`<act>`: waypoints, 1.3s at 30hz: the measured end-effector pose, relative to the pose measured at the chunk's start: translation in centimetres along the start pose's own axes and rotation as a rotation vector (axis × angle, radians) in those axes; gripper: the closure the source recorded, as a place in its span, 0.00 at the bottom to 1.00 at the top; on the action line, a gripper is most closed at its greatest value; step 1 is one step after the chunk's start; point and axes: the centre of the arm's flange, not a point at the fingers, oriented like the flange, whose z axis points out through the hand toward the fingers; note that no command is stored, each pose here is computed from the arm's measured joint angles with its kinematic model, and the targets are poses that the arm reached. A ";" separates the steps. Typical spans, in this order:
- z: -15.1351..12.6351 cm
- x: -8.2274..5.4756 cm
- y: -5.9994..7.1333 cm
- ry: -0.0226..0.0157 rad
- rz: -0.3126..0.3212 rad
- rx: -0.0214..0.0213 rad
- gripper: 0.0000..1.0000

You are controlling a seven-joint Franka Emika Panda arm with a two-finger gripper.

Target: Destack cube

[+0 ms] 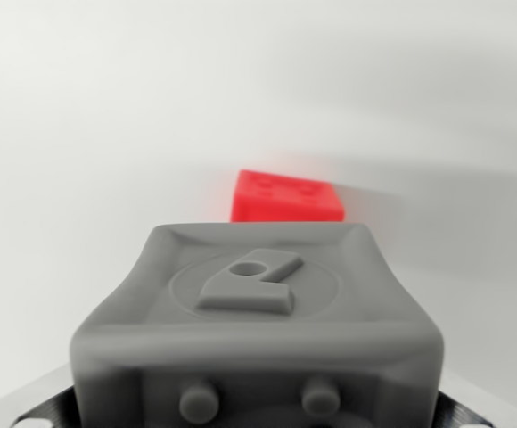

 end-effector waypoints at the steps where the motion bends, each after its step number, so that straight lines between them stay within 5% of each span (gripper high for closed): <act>1: 0.1 0.0 -0.1 -0.0004 -0.010 -0.0003 1.00; 39: 5.1 1.1 -6.0 -0.0009 -0.382 -0.0015 1.00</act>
